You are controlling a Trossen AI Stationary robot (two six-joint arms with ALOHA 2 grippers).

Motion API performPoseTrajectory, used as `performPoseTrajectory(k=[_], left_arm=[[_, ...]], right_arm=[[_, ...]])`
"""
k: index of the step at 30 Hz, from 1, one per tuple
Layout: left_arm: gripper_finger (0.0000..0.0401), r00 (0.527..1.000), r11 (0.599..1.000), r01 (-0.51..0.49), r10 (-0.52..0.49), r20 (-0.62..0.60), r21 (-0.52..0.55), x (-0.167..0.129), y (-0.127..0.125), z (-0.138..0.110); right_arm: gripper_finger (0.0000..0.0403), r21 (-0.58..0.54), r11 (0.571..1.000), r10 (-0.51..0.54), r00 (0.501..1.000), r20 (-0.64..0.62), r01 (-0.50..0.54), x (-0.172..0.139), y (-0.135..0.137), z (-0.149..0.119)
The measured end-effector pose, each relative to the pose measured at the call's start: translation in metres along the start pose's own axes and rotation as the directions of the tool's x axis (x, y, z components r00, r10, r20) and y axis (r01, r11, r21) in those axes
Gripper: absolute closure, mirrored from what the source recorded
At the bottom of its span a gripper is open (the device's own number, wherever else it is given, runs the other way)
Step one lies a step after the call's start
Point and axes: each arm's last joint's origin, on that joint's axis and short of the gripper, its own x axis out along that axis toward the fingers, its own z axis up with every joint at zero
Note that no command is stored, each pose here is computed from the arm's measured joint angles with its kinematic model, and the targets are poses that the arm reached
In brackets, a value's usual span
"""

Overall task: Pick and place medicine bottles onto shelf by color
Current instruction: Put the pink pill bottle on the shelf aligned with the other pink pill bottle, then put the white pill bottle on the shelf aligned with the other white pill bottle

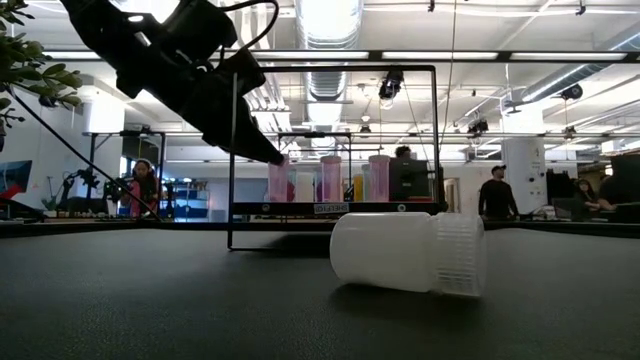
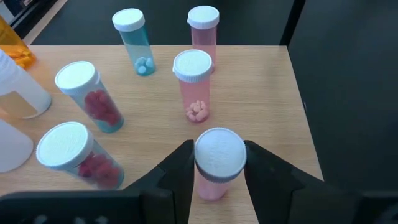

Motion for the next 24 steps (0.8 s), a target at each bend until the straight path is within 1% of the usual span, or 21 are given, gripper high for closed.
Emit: performPoseTrajectory(k=[10,13,17,19,22,24], left_arm=[[0.022,1.0,1.0,0.001,-0.001,0.003,0.001,-0.002,0.0,0.001],[0.0211,1.0,1.0,0.0,0.0,0.028,0.001,-0.01,0.0,0.006],[0.021,1.0,1.0,-0.004,0.004,0.003,0.003,-0.026,0.0,0.008],[0.0209,0.999,0.999,-0.03,0.03,-0.017,0.01,-0.035,0.001,0.008],[0.0209,0.988,0.992,-0.123,0.124,-0.088,0.02,-0.047,0.003,0.003],[0.0209,0.981,0.988,-0.155,0.156,-0.113,0.022,-0.056,0.004,0.002]], right_arm=[[0.017,0.0,1.0,0.0,1.0,0.0,0.0,0.0,0.0,0.0],[0.017,0.0,1.0,0.0,1.0,0.0,0.0,0.0,0.0,0.0],[0.017,0.0,1.0,0.0,1.0,0.0,0.0,0.0,0.0,0.0],[0.017,0.0,1.0,0.0,1.0,0.0,0.0,0.0,0.0,0.0],[0.017,0.0,1.0,0.0,1.0,0.0,0.0,0.0,0.0,0.0],[0.017,0.0,1.0,0.0,1.0,0.0,0.0,0.0,0.0,0.0]])
